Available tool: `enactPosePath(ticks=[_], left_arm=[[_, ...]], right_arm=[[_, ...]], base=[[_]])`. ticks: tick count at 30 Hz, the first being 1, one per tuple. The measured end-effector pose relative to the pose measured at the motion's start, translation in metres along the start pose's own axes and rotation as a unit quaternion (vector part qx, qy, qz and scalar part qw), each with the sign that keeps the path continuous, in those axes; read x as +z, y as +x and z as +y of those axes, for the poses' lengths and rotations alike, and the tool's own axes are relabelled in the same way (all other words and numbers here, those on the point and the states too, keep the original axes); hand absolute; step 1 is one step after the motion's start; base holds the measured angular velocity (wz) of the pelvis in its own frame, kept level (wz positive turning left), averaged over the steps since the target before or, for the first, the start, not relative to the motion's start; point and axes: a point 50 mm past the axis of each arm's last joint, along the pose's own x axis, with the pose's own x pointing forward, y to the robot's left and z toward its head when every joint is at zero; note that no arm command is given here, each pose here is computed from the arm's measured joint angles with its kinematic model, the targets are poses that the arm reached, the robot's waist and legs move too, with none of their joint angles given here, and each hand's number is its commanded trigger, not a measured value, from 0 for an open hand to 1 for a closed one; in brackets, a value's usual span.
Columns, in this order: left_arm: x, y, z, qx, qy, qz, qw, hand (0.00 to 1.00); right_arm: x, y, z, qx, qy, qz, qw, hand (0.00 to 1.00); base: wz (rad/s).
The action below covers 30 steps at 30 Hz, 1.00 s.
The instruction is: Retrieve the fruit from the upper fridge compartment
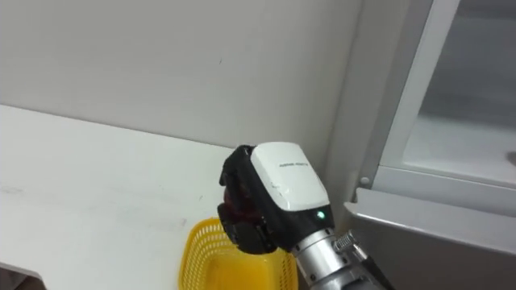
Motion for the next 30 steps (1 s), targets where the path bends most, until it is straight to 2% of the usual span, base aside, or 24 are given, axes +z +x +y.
enactPosePath(ticks=[15, 30], left_arm=[[0.005, 0.000, 0.002, -0.003, 0.012, -0.006, 1.000, 0.00], [0.012, 0.000, 0.003, -0.009, 0.021, -0.013, 1.000, 0.00]], right_arm=[[-0.023, -0.011, 0.037, 0.075, -0.004, 0.059, 0.995, 1.00], [-0.030, -0.014, 0.042, 0.104, -0.009, 0.086, 0.991, 1.00]], base=[[0.03], [0.01]])
